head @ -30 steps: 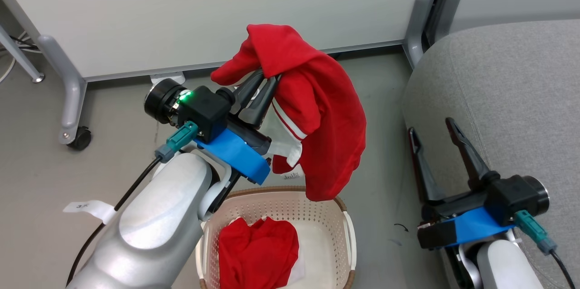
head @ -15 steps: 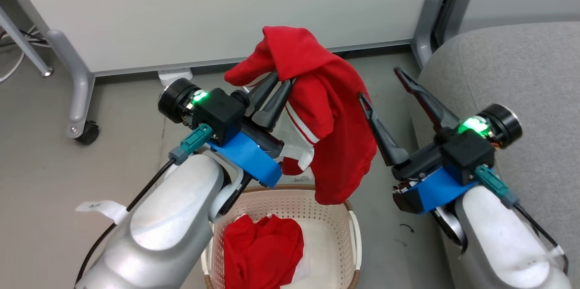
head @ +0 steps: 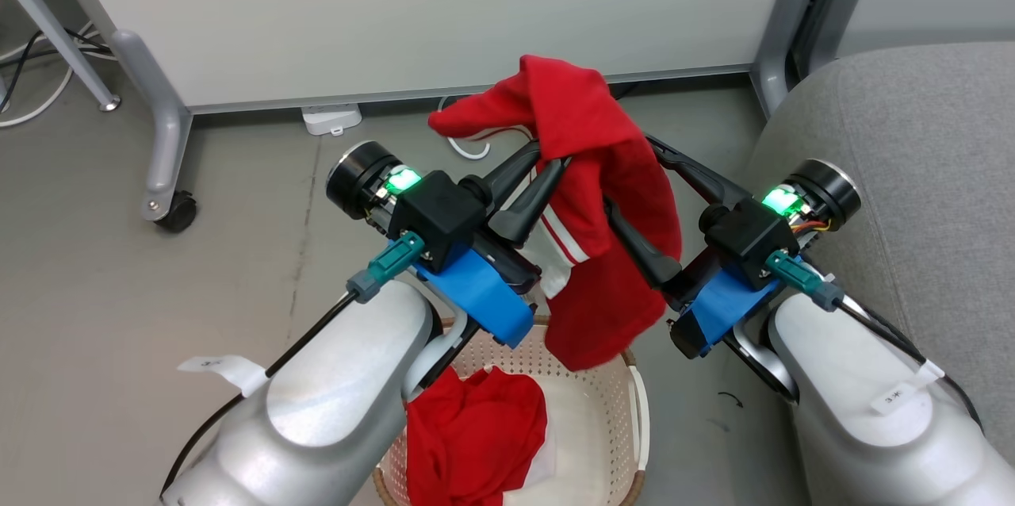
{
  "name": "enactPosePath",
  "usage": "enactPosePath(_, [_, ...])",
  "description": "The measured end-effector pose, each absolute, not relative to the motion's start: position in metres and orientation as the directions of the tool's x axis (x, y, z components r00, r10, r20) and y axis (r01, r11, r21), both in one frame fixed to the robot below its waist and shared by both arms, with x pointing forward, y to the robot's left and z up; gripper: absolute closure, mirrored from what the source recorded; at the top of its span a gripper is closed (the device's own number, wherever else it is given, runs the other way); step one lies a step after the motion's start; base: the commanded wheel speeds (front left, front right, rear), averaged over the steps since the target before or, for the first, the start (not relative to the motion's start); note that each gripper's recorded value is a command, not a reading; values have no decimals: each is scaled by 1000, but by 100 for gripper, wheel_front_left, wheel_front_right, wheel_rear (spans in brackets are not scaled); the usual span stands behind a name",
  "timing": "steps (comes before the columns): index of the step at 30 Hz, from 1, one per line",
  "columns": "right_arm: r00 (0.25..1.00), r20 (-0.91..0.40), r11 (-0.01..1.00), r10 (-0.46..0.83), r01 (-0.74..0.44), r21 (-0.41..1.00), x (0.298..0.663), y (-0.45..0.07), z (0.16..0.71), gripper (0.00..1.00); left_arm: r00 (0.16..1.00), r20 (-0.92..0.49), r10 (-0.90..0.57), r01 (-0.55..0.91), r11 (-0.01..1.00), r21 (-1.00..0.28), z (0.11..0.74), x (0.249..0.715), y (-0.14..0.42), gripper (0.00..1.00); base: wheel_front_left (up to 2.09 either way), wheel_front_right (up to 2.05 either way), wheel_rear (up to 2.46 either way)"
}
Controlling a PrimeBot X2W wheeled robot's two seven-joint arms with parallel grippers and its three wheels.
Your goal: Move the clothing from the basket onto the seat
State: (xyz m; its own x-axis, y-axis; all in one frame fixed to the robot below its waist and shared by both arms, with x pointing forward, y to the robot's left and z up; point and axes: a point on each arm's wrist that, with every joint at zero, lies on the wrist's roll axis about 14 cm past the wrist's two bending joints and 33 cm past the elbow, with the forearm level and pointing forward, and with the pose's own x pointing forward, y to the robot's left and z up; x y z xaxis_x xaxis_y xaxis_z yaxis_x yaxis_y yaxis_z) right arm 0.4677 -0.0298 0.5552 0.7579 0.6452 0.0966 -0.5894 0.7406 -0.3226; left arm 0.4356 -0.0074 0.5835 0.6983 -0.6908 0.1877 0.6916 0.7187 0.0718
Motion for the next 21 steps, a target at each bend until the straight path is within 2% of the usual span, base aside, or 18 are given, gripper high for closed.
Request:
enactPosePath(11, [765,59,750,642,-609,-259,469,-22,540,0,680,198,-706,706,703,83,588,430,-13,100,0,0,0])
enactPosePath(12, [766,60,752,640,-609,-251,469,-22,540,50,679,198,-707,707,703,84,588,430,-13,100,0,0,0])
enactPosePath(13, [766,59,753,640,-611,-245,469,-21,540,72,678,198,-708,707,702,84,588,429,-13,100,0,0,0])
enactPosePath(14, [766,59,754,640,-611,-241,468,-20,539,98,678,199,-708,708,701,84,588,429,-13,100,0,0,0])
enactPosePath(21, [768,63,758,638,-611,-227,467,-19,539,100,678,201,-708,707,702,86,589,429,-12,100,0,0,0])
